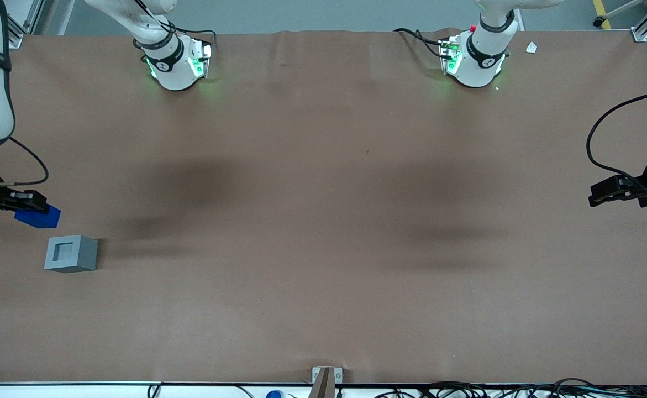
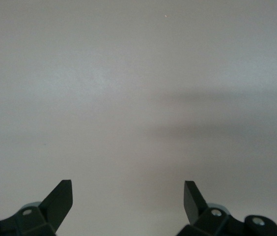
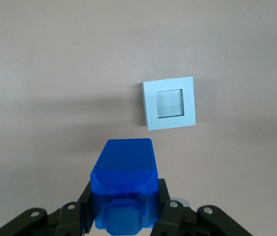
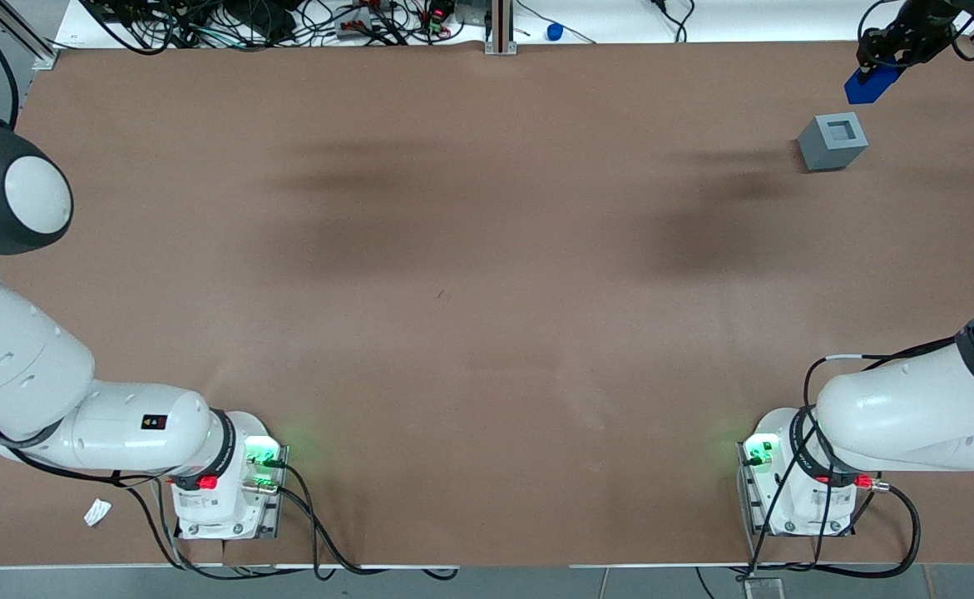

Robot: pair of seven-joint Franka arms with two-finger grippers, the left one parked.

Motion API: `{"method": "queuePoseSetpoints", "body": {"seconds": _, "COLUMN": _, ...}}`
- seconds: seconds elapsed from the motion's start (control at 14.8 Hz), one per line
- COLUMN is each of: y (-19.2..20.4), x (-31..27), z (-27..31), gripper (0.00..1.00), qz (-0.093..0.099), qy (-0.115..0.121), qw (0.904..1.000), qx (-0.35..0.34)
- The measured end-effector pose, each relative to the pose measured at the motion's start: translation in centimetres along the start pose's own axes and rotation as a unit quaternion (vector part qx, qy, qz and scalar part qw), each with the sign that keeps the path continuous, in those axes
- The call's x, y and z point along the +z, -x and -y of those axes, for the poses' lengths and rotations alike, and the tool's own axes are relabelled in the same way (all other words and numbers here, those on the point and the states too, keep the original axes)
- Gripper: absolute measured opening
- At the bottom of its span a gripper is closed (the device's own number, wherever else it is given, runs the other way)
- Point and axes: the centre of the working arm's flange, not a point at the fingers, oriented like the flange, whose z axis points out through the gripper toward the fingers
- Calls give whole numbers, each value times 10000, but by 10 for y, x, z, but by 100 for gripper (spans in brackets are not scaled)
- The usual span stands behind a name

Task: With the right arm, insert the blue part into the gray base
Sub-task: 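Lift the blue block and carry it over the gray base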

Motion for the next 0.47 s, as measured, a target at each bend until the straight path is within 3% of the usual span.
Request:
{"method": "queuePoseSetpoints", "body": {"seconds": 0.27, "y": -18, "x": 36, "z": -22, "gripper": 51, "qz": 185, "qy": -3, "qw": 9998, "qx": -66}}
{"method": "queuePoseSetpoints", "body": {"seconds": 0.47, "y": -26, "x": 49, "z": -47, "gripper": 51, "qz": 192, "qy": 8, "qw": 9994, "qx": -288}}
